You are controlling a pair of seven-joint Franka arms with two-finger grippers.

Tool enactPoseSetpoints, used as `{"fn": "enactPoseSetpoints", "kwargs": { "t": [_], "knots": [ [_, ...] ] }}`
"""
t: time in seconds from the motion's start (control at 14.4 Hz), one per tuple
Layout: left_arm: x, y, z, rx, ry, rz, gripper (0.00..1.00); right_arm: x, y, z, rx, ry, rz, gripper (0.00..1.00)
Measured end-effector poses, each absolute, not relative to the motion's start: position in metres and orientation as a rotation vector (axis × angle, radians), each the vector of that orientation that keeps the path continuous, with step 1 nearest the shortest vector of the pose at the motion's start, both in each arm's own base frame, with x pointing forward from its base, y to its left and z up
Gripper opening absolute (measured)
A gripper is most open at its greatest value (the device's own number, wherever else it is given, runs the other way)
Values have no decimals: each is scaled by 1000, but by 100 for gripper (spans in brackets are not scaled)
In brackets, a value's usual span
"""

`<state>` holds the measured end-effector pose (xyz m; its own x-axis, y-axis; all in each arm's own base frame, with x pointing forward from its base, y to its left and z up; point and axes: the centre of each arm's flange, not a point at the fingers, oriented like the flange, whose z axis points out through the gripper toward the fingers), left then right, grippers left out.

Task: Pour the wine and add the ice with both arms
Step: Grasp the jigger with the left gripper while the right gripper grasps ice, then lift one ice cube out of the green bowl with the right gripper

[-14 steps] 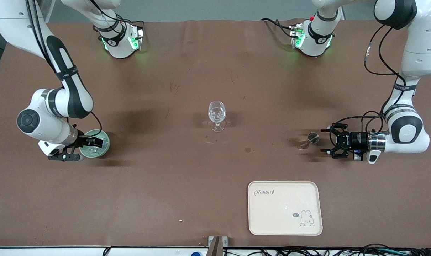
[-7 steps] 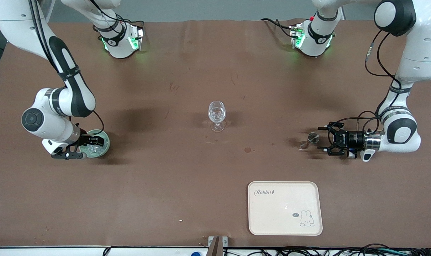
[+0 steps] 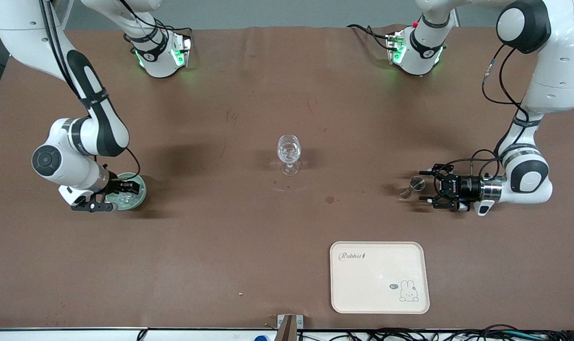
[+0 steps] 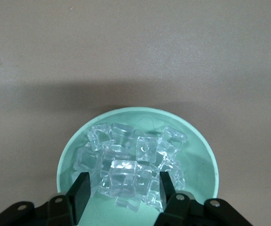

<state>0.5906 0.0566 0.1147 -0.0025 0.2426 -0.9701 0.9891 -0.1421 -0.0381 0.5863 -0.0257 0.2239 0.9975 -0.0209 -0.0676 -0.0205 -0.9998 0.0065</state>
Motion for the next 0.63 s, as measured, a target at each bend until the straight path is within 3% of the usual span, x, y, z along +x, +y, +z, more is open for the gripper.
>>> {"fn": "enactPoseSetpoints", "kwargs": {
  "t": [0.14,0.28,0.49,0.63],
  "knots": [
    [591,57,112,1491,1329,-1207,89,587,-22,223,3134,-24,-105,66],
    [591,57,109,1492,1323,-1205,87,587,-20,224,3135,-19,-101,55],
    [589,54,99,1483,1301,-1200,85,587,-20,224,3135,-19,-97,50],
    [587,53,93,1481,1284,-1198,82,588,-20,224,3135,-19,-93,32]
  ]
}}
